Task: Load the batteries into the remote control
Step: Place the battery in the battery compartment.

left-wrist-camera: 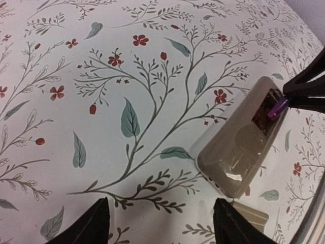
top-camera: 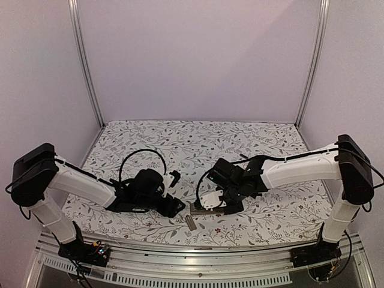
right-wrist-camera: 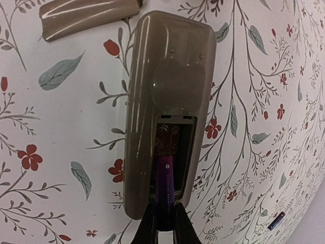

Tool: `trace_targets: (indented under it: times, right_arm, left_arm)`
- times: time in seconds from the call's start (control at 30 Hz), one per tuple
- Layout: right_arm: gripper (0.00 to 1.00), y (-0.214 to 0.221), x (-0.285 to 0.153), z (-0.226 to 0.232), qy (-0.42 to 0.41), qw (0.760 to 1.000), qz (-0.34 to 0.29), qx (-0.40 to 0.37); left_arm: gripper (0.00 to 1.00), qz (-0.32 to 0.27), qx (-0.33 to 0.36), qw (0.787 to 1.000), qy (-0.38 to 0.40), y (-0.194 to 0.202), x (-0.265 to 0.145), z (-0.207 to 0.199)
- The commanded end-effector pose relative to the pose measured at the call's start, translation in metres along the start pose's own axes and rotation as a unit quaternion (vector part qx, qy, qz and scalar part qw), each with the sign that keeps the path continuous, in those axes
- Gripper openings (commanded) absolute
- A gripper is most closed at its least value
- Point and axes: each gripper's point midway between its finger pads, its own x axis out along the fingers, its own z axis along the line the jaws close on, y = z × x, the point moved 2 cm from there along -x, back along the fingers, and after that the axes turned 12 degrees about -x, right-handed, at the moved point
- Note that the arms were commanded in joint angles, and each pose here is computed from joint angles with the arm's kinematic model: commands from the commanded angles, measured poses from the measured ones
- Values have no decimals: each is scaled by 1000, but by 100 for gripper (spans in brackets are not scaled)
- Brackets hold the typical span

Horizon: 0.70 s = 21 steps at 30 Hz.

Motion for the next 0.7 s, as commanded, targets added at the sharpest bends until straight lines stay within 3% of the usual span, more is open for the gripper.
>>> trace_targets:
  times: [0.0,0.67]
  right_arm:
    - [0,-5,-1,2,-6,1000,5,-12]
    - [0,-17,11,-2,-17,1000,7,-11]
  left_arm:
    - [70,-6,4,1000,2,-5,3,0]
    - [70,-4,13,1000,8,-5,2,-1]
